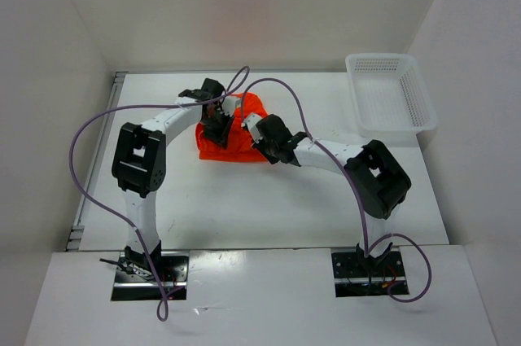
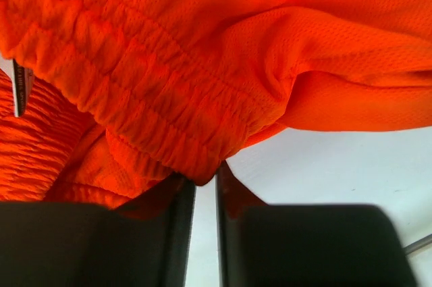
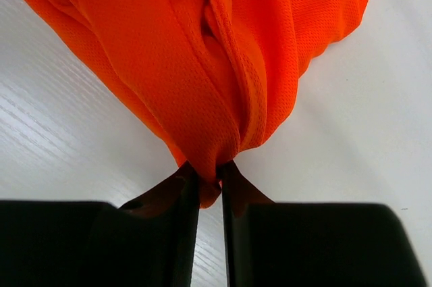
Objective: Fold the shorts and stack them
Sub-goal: Fold the shorts
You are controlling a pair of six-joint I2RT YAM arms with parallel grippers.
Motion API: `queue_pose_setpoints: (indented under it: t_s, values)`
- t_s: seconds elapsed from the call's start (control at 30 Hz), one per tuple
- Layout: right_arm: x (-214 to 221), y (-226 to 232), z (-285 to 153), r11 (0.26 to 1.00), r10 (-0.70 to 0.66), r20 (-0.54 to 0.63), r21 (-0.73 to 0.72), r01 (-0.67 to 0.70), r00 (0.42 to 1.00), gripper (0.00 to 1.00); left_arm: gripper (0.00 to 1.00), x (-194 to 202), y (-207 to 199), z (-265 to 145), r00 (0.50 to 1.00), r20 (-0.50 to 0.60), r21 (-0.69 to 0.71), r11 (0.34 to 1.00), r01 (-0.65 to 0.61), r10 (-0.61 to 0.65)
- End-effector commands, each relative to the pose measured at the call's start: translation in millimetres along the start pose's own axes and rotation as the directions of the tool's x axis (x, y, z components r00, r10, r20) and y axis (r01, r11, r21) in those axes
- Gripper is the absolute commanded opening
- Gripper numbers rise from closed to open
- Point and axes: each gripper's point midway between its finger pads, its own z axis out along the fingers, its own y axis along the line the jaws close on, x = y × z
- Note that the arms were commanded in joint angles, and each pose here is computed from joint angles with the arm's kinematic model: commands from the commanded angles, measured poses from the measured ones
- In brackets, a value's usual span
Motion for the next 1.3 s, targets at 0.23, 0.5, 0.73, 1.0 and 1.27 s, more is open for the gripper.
queue_pose_setpoints:
  t_s: [0.23, 0.5, 0.73, 1.0, 1.27]
  values:
    - [-26.7, 2.8, -32.7, 0.998, 0.004, 0.077, -0.066, 0.001, 0.997, 0.87, 0.00, -20.7, -4.5, -9.9, 0.997, 0.070, 0.022, 1.000, -0.020, 0.018]
    - [-13.9, -13.8, -37.2, 0.996, 0.037, 0.063, -0.086, -0.031, 0.997, 1.00, 0.00, -77.5, 1.3, -108.0, 0.964, 0.261, -0.060, 0.998, -0.024, 0.039]
    - [-19.7, -21.4, -34.7, 0.998, 0.036, 0.097, -0.062, -0.031, 0.995, 1.00, 0.00, -38.2, 33.4, -118.8, 0.982, 0.183, -0.096, 0.993, 0.074, -0.055]
    - [-14.6, -18.4, -34.9, 0.997, 0.036, 0.095, -0.072, -0.030, 0.995, 1.00, 0.00, 54.4, 48.4, -51.7, 0.984, -0.033, -0.050, 0.984, 0.172, -0.174]
    - [-12.4, -15.8, -32.2, 0.996, 0.036, 0.088, -0.083, -0.029, 0.995, 1.00, 0.04, 78.1, 63.9, -21.7, 0.973, -0.073, -0.052, 0.975, 0.215, -0.218]
